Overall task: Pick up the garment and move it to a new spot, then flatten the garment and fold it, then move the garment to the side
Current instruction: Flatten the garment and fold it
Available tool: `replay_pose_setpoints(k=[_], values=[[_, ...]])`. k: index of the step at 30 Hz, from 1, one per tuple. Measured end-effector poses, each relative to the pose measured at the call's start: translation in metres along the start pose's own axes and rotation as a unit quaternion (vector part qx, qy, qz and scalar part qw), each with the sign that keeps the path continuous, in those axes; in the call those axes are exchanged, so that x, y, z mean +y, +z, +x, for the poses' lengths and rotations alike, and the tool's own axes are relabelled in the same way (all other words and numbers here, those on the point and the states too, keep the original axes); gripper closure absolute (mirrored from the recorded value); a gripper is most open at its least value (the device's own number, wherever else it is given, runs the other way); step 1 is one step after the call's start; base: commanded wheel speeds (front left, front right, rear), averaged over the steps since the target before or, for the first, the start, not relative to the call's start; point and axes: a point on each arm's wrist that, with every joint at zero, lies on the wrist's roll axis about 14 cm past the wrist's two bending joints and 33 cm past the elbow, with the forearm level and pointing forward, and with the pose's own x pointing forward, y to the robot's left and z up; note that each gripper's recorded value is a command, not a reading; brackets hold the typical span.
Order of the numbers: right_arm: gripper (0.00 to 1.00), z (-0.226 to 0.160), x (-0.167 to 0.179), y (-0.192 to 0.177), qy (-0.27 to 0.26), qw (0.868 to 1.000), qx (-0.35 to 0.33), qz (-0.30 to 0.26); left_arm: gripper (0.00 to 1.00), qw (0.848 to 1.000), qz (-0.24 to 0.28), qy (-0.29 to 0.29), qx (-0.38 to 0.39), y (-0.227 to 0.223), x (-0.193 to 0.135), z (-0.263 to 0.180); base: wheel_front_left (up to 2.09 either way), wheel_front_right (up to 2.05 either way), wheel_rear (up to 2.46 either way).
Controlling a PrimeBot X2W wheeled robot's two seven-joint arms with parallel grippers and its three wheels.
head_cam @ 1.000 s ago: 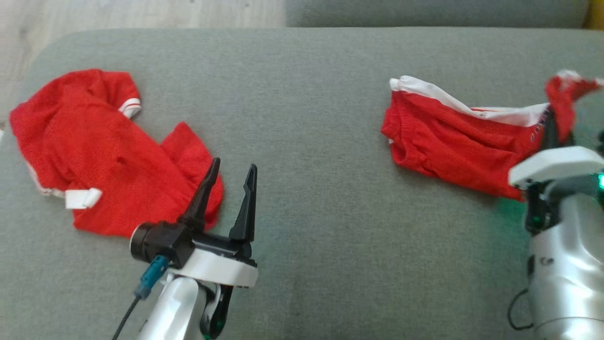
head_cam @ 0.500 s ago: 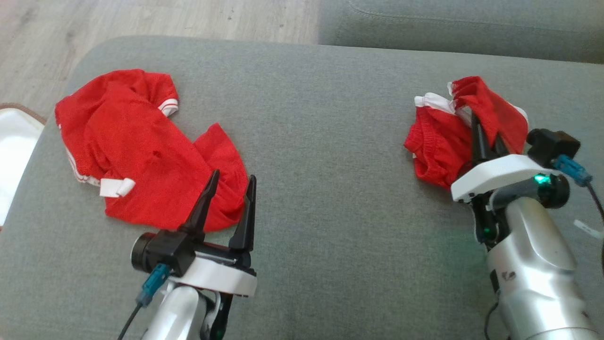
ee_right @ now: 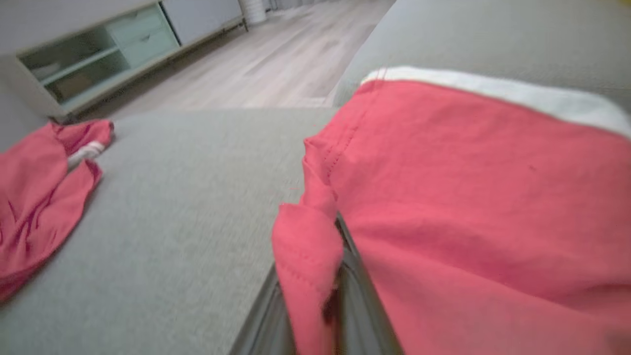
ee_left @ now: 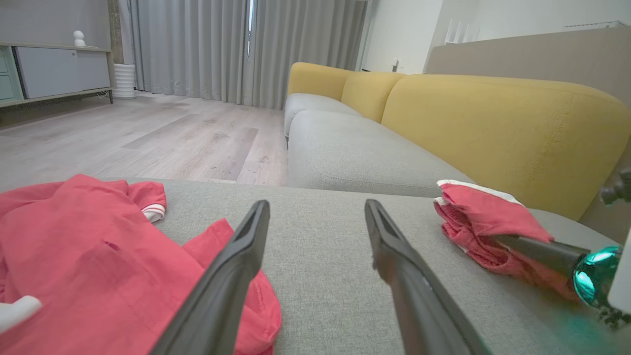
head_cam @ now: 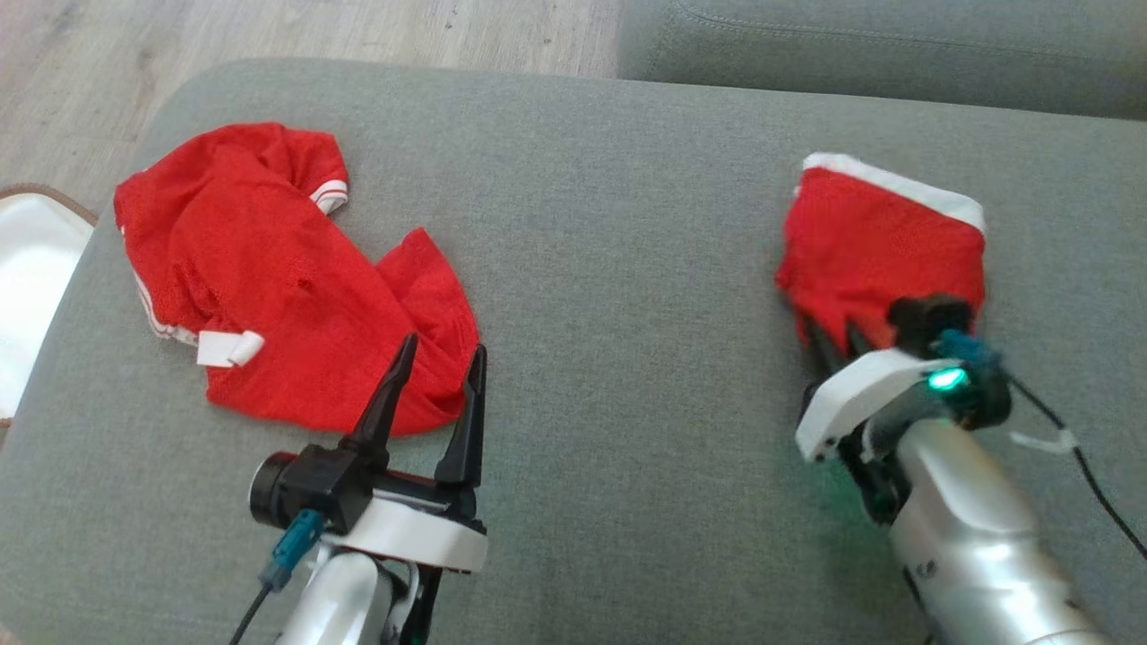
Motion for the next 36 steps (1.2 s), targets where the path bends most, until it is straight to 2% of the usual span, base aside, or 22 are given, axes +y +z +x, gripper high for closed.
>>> replay_pose_setpoints(k=[1,4,9,14,18,20,21,26,30,36], values=[[0.0,-0.002,0.003,-0.008,0.007,1.0,0.016,-0.014,0.0,1.0,0.0,-0.001,0.0,0.0,0.0,0.0,0.0,0.0,0.0],[0.0,-0.007,0.013,-0.026,0.027,0.997,0.052,-0.043,0.0,1.0,0.0,-0.003,-0.001,0.0,-0.003,0.002,0.0,0.0,0.0],[0.0,-0.017,0.014,-0.034,0.035,0.995,0.066,-0.064,0.0,1.0,-0.001,-0.017,-0.003,0.001,-0.011,0.007,0.0,0.0,0.0],[0.0,-0.027,0.002,-0.01,0.018,0.998,0.015,-0.051,0.0,0.999,-0.003,-0.039,-0.009,0.005,-0.024,0.015,0.0,0.0,0.0],[0.0,-0.037,-0.004,0.032,0.008,0.997,-0.068,-0.041,0.0,0.998,0.0,-0.054,-0.018,0.01,-0.035,0.02,0.0,0.0,0.0],[0.0,-0.048,-0.02,0.052,-0.014,0.994,-0.104,-0.035,0.0,0.998,-0.002,-0.065,-0.022,0.012,-0.042,0.022,0.0,0.0,0.0],[0.0,-0.063,-0.039,0.067,-0.043,0.989,-0.136,-0.03,0.0,0.997,-0.003,-0.075,-0.028,0.016,-0.049,0.024,0.0,0.0,0.0],[0.0,-0.108,-0.073,0.087,-0.112,0.973,-0.2,-0.031,0.0,0.994,-0.003,-0.096,-0.048,0.028,-0.063,0.032,0.0,0.0,0.0],[0.0,-0.144,-0.101,0.092,-0.179,0.956,-0.229,-0.039,0.0,0.992,-0.005,-0.114,-0.055,0.032,-0.076,0.036,0.0,0.0,0.0],[0.0,-0.18,-0.119,0.079,-0.24,0.942,-0.23,-0.053,0.0,0.99,-0.005,-0.129,-0.054,0.03,-0.085,0.041,0.0,0.0,0.0]])
